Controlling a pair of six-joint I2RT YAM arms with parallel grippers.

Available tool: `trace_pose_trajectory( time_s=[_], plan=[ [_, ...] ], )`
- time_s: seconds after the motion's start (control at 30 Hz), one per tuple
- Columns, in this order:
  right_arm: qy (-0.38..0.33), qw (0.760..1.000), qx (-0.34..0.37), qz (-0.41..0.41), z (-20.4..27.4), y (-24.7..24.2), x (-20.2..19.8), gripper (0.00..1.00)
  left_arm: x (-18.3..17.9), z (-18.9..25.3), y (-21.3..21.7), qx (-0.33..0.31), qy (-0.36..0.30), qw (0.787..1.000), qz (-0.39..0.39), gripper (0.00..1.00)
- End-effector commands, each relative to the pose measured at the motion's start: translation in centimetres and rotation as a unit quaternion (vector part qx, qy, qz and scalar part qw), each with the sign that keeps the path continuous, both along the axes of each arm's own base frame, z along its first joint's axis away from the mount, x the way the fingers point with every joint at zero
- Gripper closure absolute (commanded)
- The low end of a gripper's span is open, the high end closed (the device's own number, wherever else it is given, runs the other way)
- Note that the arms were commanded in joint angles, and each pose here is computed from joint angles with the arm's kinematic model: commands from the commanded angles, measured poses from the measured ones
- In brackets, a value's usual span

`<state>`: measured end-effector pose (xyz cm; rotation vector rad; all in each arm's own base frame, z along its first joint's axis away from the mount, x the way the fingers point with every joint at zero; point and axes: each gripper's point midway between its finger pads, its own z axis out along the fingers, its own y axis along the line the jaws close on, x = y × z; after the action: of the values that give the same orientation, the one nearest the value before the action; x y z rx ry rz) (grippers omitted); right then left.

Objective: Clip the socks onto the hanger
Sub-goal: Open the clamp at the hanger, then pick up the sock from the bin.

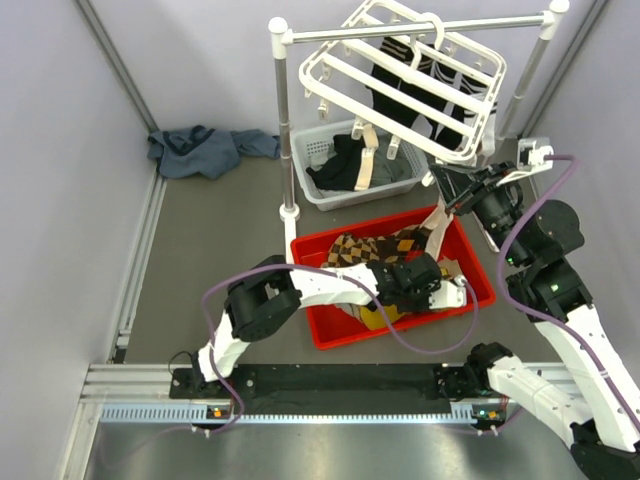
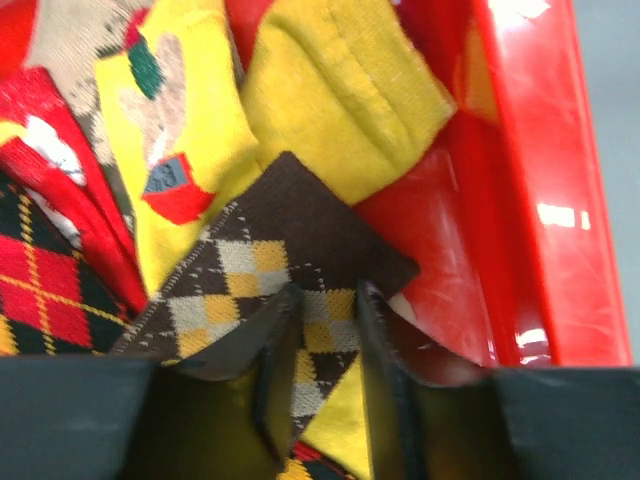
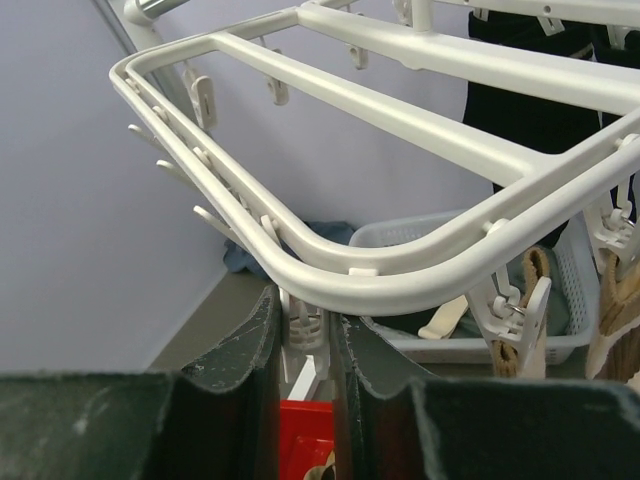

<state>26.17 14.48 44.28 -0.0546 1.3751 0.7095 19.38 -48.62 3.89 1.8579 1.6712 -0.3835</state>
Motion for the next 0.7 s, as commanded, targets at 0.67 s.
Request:
trace_pose_trajectory(
  time_s=[0.67],
  plan=[
    [-0.001,1.0,-0.012,-0.022,0.0,-0.8,0.2,1.0,3.3,11.8,2.9,-0.175,0.024,0.974,0.139,1.0]
  ],
)
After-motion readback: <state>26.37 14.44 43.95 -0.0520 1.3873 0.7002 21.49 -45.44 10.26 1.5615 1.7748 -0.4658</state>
